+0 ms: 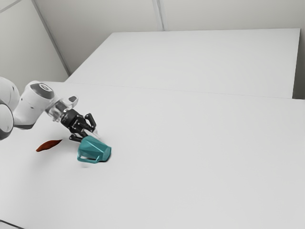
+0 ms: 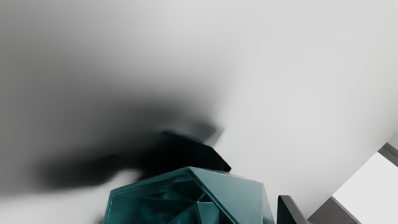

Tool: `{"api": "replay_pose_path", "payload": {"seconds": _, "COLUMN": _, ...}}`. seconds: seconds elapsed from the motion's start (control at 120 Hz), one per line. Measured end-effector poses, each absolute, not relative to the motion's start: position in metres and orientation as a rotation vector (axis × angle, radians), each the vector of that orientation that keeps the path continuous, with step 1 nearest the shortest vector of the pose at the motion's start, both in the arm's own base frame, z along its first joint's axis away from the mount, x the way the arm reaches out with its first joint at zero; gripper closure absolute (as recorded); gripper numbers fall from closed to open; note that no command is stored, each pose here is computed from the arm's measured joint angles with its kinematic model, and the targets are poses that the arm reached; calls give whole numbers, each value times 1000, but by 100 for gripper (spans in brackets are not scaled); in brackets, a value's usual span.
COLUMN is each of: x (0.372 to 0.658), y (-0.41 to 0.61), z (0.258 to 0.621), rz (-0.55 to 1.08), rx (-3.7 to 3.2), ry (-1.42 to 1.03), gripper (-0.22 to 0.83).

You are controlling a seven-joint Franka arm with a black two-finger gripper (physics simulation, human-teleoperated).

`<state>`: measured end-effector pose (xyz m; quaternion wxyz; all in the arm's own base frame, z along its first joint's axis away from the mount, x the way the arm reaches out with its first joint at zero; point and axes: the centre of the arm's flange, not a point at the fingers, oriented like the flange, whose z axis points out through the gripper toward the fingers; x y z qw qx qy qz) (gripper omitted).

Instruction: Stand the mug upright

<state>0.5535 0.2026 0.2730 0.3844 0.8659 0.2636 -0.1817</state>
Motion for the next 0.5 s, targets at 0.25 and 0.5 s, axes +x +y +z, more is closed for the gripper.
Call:
{"api": "replay_pose_path", "payload": {"seconds": 0.25, "x": 563, "y": 186, "z": 284, "rz": -456, "rx": 2223, "ry": 633, "gripper": 73}}
{"api": "replay_pose_path", "payload": {"seconds": 0.5, "x": 574, "y": 155, "z": 332, "rz": -413, "rx": 2331, "ry": 547, "gripper": 77}}
